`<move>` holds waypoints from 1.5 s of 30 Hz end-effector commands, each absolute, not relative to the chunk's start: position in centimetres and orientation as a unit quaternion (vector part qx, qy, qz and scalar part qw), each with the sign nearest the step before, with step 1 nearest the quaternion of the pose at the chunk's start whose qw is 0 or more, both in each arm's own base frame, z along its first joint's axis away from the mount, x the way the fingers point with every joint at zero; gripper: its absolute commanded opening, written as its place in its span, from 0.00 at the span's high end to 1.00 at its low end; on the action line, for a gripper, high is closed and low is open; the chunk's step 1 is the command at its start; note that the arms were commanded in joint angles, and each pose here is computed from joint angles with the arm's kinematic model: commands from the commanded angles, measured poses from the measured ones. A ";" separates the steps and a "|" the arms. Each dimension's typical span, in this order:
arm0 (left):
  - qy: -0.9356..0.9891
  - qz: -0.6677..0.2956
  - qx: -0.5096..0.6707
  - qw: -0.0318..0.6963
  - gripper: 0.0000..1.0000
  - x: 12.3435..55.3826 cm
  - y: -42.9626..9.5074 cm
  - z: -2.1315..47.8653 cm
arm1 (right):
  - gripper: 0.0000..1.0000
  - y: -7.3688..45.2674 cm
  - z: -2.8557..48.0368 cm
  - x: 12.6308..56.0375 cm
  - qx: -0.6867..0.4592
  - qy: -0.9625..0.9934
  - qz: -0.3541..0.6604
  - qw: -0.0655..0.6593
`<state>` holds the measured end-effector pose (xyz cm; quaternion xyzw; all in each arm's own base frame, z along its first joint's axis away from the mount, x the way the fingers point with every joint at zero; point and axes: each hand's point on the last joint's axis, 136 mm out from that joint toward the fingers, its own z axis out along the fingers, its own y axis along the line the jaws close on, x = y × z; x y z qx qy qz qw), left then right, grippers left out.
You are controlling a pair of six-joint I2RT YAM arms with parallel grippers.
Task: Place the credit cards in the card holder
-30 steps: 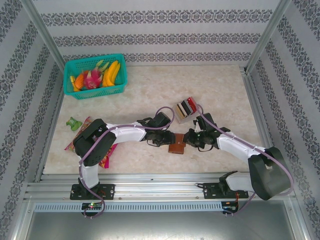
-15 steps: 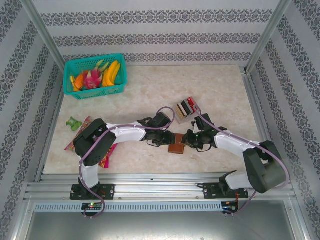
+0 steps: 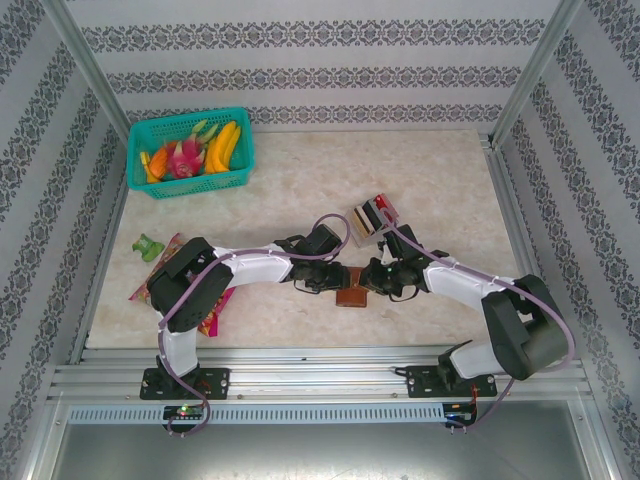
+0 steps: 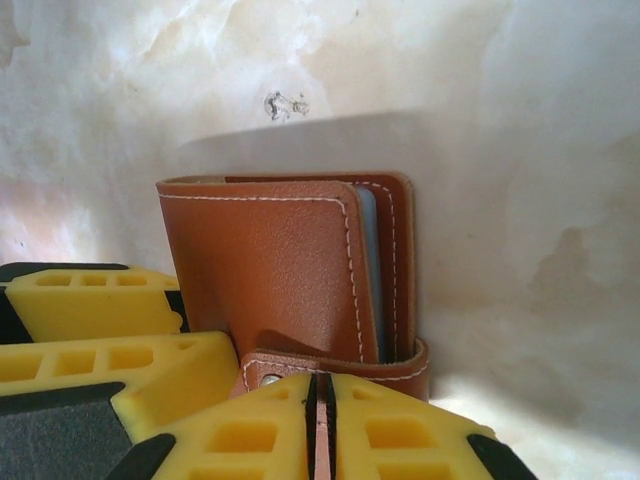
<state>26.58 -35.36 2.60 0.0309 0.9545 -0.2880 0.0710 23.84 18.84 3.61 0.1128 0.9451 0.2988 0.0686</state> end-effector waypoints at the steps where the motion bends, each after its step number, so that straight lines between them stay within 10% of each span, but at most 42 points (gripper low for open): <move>1: 0.959 -0.278 0.037 0.036 0.66 24.7 -35.4 0.6 | 0.83 18.7 4.3 23.9 0.093 0.951 0.285 0.077; 45: 0.960 -0.276 0.014 0.042 0.72 24.9 -35.0 0.5 | 0.92 18.9 1.2 21.6 0.067 0.970 0.226 0.057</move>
